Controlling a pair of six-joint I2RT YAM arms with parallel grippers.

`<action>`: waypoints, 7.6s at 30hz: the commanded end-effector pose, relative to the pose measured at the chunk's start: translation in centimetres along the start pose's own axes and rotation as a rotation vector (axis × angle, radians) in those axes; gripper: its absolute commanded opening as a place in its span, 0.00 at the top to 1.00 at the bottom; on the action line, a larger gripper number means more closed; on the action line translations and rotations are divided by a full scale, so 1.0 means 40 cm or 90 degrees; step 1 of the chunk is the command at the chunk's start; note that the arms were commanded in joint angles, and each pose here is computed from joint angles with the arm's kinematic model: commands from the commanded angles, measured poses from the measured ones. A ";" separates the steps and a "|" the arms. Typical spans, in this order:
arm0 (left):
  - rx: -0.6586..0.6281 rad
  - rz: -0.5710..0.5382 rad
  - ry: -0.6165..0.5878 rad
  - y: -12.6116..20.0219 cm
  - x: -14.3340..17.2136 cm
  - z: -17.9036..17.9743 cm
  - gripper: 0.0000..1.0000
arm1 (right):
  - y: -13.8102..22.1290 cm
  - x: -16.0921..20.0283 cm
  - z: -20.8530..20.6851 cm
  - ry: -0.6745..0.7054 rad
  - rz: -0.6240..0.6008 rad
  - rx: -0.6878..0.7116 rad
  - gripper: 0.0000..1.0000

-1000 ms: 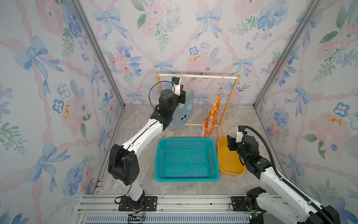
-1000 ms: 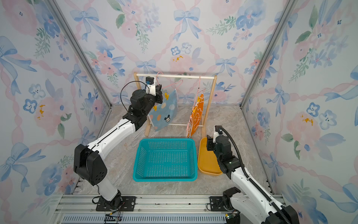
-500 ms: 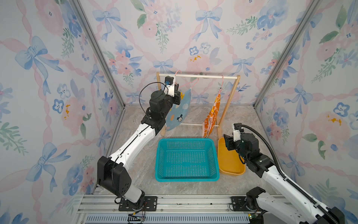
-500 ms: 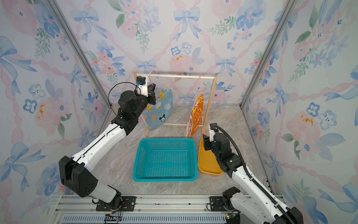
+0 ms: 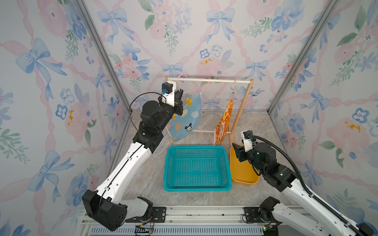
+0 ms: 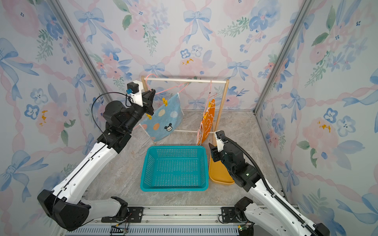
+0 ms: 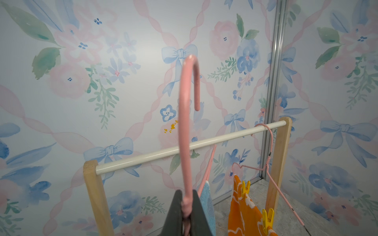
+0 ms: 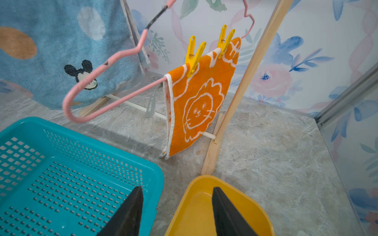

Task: Remove the clothespins securing towels to the hanger
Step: Pick up the hanger from the clothesline, then remove the clothespin from the hanger.

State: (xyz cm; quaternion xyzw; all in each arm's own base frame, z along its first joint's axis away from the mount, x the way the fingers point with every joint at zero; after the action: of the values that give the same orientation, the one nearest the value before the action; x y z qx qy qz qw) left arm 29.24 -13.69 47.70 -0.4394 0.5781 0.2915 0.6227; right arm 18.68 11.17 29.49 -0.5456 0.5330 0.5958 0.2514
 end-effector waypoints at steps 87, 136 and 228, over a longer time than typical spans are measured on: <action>0.298 0.263 0.193 0.171 0.192 0.026 1.00 | -0.124 -0.278 0.453 0.202 -0.171 -0.461 0.45; 0.408 0.274 0.210 0.184 0.190 0.007 1.00 | -0.165 -0.232 0.329 0.267 -0.079 -0.504 0.50; 0.434 0.283 0.217 0.188 0.203 0.007 1.00 | -0.118 -0.305 0.339 0.298 -0.099 -0.523 1.00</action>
State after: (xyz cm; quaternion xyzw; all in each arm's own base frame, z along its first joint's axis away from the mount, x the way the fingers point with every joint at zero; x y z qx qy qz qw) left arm 24.01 -11.42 38.32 -0.1182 0.8198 0.1376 0.5431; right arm 21.90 28.90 34.60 -0.7477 0.2602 0.6052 -0.0830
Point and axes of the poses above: each gripper's point midway between its finger pads, its own y axis back along the fingers, its own z axis along the line the jaws close on, x = y × z, the point moved 10 cm from there along y, back along the fingers, and after that the axes turned 6 degrees about y, right-handed, at the moved point
